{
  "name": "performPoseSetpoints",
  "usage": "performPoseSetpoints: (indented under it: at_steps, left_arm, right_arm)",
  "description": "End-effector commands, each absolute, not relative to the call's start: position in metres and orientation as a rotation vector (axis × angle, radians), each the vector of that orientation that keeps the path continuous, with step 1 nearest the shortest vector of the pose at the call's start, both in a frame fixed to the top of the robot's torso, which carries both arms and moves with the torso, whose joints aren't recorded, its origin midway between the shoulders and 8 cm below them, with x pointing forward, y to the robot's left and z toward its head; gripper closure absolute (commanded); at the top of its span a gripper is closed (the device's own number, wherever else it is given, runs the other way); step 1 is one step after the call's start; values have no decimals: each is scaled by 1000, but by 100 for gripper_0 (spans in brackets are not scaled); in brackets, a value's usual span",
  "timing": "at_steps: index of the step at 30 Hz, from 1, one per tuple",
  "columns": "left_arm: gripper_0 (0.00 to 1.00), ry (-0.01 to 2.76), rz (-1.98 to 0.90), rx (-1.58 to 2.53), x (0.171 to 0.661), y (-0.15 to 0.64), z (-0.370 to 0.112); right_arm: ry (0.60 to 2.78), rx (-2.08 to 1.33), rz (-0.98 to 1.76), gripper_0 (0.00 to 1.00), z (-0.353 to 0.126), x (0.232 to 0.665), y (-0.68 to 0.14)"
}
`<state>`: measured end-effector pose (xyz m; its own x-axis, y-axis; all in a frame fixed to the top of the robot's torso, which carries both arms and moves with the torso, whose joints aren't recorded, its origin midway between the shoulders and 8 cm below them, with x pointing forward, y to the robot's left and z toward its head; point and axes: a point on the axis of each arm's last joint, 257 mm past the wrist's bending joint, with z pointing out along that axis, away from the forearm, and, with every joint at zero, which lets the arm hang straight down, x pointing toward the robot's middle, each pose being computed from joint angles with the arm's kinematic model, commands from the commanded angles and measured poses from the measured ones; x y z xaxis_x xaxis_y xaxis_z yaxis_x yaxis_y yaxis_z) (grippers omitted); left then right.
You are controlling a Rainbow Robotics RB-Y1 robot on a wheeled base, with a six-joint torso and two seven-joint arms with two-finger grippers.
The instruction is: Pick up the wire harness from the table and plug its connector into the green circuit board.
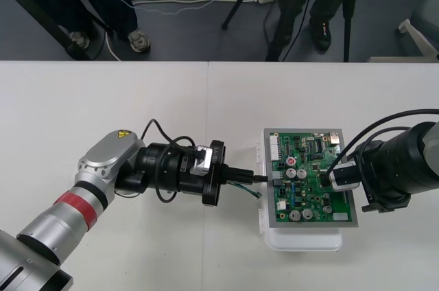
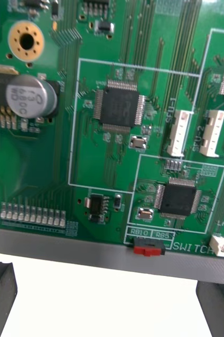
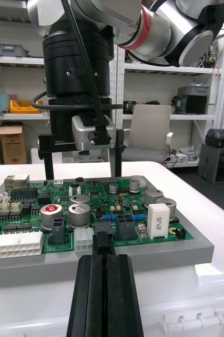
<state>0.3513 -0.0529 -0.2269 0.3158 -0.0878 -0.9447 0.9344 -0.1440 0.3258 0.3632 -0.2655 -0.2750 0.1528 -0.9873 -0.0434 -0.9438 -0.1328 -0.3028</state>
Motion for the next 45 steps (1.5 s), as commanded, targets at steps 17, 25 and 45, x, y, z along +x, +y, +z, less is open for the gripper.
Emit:
performPoseSetpoints:
  at_steps: [17, 25, 45]
  left_arm:
    - [100, 789, -1077, 1472, 351, -88, -217]
    - [100, 793, -1069, 1490, 350, -87, -221]
    - [100, 794, -1060, 1471, 354, -91, -218]
  right_arm:
    - [1896, -2111, -218, 0, -270, 368, -247]
    - [1884, -2120, -204, 0, -270, 367, -245]
    - [1881, -2124, -192, 0, -271, 365, -243]
